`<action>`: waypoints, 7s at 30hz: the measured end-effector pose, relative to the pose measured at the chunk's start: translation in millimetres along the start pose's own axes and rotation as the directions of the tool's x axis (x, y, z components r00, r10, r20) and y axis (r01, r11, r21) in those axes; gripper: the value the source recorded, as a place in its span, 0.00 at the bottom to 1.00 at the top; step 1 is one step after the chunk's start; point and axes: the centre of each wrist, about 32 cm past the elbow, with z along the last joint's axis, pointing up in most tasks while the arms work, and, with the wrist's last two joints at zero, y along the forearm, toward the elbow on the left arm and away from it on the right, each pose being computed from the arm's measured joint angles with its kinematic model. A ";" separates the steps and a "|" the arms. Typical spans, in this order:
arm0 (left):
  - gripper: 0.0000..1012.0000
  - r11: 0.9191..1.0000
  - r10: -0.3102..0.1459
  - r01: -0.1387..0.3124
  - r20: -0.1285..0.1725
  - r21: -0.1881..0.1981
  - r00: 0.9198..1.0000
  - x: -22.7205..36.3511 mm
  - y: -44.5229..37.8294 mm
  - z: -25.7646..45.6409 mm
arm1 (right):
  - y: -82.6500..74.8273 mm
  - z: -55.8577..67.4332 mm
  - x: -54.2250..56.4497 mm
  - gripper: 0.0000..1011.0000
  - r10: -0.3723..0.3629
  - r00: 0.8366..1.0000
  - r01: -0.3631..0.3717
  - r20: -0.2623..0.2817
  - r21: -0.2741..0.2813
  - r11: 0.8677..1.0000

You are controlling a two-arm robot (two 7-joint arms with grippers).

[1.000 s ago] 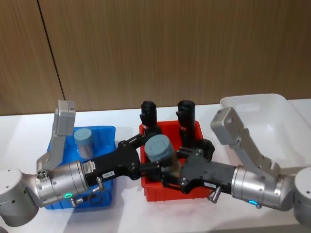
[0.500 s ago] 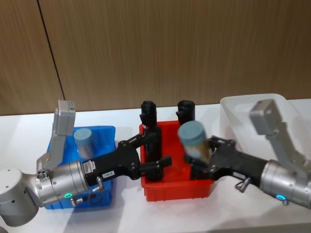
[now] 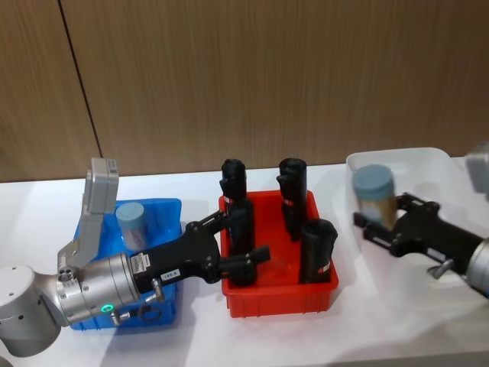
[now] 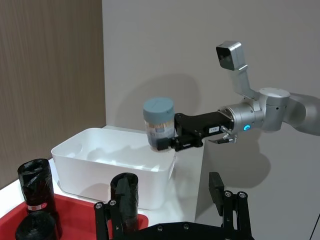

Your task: Pick the cotton swabs from the blue box and place them into the white box.

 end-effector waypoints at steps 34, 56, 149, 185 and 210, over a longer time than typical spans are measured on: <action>0.99 1.000 0.000 0.000 0.000 0.000 1.000 0.0 0.0 0.0 | 26.1 -54.7 67.9 0.63 -0.326 0.940 0.312 -0.104 -0.128 0.941; 0.99 1.000 0.003 -0.003 0.000 0.001 1.000 -0.2 0.0 -0.3 | 30.0 -61.3 72.6 0.99 -0.339 0.936 0.322 -0.100 -0.152 0.934; 0.99 0.698 0.684 -0.713 0.355 -0.065 0.637 -104.1 -40.1 -14.0 | -4.5 -29.9 -92.9 0.99 -0.293 0.949 0.306 -0.119 0.106 0.946; 0.99 0.697 0.685 -0.714 0.354 -0.065 0.636 -103.8 -40.1 -14.0 | 14.5 -32.0 -66.6 0.99 -0.099 0.988 0.101 -0.117 0.015 0.995; 0.99 0.697 0.685 -0.714 0.354 -0.065 0.637 -103.8 -40.1 -14.0 | 57.4 -40.1 -46.2 0.99 -0.021 0.995 0.014 -0.102 -0.067 0.998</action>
